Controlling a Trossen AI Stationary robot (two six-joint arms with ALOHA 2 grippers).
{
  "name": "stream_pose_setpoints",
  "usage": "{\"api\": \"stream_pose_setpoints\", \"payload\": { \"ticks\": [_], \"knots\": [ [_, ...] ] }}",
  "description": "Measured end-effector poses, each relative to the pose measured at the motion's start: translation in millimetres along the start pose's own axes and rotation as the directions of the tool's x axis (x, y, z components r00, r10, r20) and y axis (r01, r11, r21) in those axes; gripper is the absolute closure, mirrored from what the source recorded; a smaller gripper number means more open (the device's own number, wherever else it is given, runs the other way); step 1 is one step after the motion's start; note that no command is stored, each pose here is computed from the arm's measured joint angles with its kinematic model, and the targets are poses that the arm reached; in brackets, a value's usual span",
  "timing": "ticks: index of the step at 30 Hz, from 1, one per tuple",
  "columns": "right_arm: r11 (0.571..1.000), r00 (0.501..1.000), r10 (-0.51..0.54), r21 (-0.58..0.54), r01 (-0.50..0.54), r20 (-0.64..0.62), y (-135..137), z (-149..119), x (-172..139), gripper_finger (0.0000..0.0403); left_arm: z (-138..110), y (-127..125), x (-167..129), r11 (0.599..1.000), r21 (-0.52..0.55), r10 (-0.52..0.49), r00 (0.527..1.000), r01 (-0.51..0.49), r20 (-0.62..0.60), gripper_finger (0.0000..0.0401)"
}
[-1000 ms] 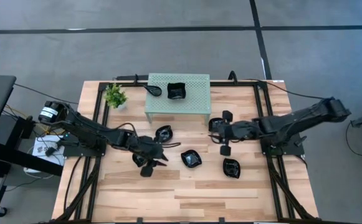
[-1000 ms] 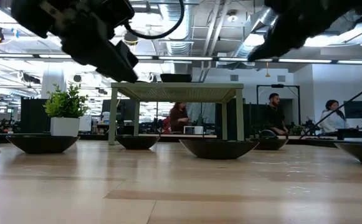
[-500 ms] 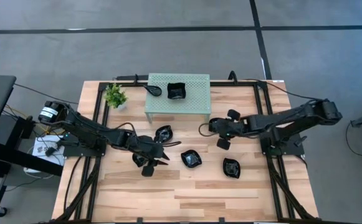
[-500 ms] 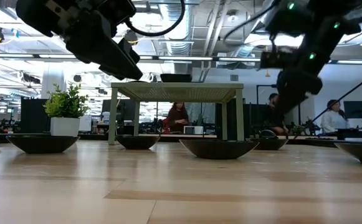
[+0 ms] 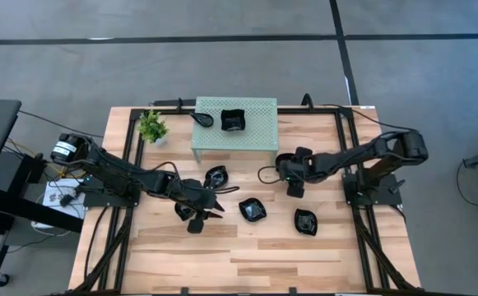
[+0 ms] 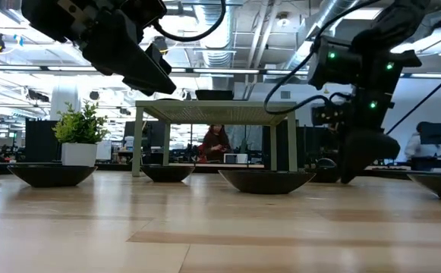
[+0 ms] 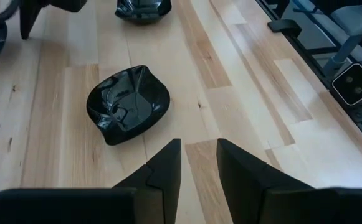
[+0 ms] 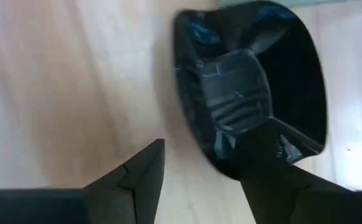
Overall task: Pick & Place Mini shaped plates
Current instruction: Put the leaf-shaped plate on the shelf
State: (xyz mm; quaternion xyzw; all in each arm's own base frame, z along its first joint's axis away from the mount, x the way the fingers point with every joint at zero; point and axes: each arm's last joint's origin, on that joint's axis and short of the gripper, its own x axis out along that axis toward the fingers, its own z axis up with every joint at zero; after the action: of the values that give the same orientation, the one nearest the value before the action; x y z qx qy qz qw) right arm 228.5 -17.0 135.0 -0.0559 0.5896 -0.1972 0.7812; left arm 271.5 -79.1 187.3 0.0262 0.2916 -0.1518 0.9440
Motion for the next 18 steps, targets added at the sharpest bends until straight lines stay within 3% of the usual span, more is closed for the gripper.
{"api": "stream_pose_setpoints", "payload": {
  "ticks": [7, 18],
  "knots": [
    [1.0, 1.0, -0.017, -0.015, 0.017, -0.013, -4.3, 1.0, 4.3, 0.026, 0.7, 0.0, 0.0, 1.0, 0.0, 0.0, 1.0, 0.0, 0.007, 0.0297],
    [0.997, 0.998, 0.042, -0.068, -0.045, -0.052, -4.2, 3.6, -0.2, 0.039, 0.7, 0.0, 0.0, 1.0, 0.001, 0.0, 1.0, 0.0, 0.008, 0.0297]
  ]
}}
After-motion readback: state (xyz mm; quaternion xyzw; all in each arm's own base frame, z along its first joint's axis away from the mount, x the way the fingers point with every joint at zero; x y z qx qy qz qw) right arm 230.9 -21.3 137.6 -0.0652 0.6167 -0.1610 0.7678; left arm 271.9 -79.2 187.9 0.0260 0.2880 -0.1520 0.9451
